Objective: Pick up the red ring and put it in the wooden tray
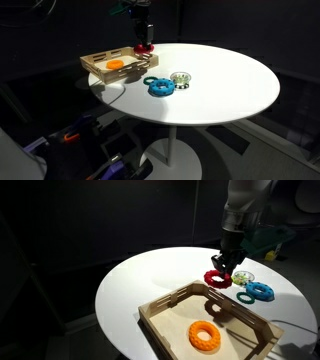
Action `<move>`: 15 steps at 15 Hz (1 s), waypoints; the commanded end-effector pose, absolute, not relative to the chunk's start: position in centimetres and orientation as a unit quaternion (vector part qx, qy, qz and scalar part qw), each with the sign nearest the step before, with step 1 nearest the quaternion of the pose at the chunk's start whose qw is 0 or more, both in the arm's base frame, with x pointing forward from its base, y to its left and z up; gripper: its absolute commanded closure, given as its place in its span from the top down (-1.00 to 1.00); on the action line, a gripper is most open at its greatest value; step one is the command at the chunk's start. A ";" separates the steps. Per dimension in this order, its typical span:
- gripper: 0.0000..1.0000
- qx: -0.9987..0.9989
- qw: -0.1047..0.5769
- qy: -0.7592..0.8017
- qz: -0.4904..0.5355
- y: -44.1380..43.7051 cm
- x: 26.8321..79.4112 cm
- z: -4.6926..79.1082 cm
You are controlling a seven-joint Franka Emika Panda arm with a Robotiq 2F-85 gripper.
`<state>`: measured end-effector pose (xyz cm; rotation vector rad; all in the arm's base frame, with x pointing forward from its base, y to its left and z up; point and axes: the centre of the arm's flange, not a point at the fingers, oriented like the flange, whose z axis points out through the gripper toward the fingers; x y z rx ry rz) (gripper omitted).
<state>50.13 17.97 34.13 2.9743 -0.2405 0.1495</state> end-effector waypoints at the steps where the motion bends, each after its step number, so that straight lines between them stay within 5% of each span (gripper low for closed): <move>1: -0.80 0.995 0.071 -0.062 0.043 20.6 49.4 35.0; 14: -0.80 0.997 0.080 0.004 -0.007 25.9 44.8 32.1; 15: -0.62 0.996 0.084 0.008 -0.010 26.1 44.6 31.9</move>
